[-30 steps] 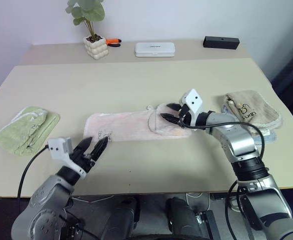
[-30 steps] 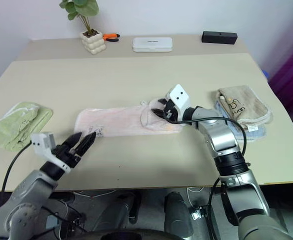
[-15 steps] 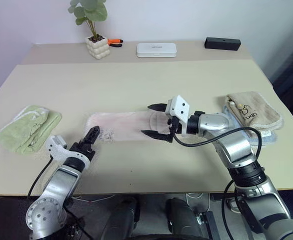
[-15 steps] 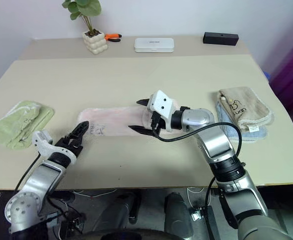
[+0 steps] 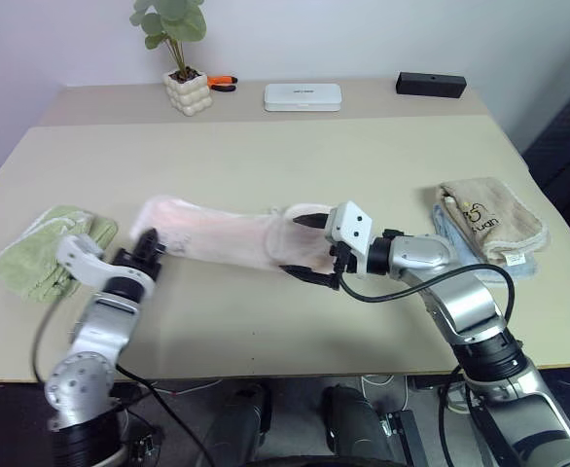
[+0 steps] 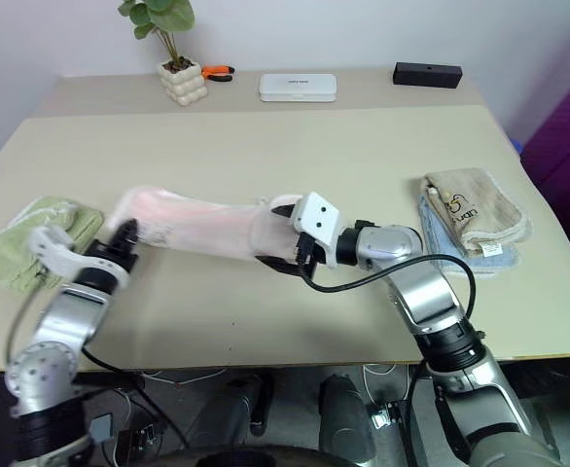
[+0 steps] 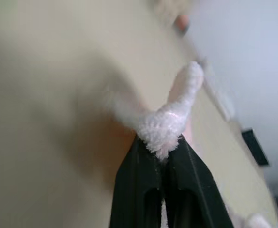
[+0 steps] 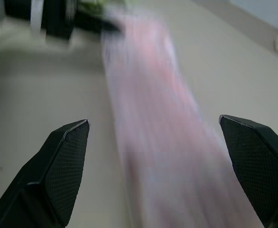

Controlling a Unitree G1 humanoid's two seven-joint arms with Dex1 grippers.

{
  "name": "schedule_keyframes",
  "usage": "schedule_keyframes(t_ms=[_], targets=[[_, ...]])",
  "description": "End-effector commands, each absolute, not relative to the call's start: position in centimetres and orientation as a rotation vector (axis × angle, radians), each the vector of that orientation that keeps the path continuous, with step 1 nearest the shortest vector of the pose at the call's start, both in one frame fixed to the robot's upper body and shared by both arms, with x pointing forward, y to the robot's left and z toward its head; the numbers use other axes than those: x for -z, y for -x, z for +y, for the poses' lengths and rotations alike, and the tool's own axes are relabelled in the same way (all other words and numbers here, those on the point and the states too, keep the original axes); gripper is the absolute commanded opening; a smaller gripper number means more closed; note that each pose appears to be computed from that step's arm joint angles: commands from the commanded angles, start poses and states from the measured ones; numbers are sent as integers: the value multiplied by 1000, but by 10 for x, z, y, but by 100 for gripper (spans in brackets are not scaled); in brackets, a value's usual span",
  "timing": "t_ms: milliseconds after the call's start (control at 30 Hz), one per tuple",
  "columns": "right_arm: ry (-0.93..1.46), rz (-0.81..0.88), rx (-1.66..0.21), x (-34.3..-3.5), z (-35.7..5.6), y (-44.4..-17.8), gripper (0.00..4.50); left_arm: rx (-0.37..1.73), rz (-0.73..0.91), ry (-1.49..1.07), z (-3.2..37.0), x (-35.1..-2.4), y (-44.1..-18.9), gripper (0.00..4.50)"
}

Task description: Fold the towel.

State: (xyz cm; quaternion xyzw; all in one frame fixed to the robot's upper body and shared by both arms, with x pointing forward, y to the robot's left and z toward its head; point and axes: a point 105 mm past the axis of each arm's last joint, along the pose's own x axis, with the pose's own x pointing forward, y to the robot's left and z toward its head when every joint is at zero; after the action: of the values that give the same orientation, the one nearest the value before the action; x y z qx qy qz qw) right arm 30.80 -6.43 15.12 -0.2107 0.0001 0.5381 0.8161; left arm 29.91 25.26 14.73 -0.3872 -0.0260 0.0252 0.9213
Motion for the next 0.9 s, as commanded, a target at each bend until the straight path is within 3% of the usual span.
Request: schedule_keyframes(t_ms=[33,100,200,367,533,700,800,900], targets=[[474,-10,-1088,-156,-81,-315,450,31,-207,612,262,-192,-293,8],[480,7,-1076,-152,-86,-318,450,126,-208,484,252,-204,-294,8],[486,16,-1063,-147,-89,-323,450,410,-131,246,202,-208,-294,8],[478,12,-1062,-143,-84,-325,450,788,37,-20,125,-178,-289,8],[480,8,-1030,-143,-87,-328,450,925,86,-60,88,-161,-293,8],[485,8,-1009,-143,-91,-327,450,930,109,-78,77,-148,-302,8],[490,11,-998,-142,-93,-327,450,927,108,-55,78,-149,-303,94],[505,14,-981,-142,-97,-329,450,928,100,-28,81,-153,-301,239]])
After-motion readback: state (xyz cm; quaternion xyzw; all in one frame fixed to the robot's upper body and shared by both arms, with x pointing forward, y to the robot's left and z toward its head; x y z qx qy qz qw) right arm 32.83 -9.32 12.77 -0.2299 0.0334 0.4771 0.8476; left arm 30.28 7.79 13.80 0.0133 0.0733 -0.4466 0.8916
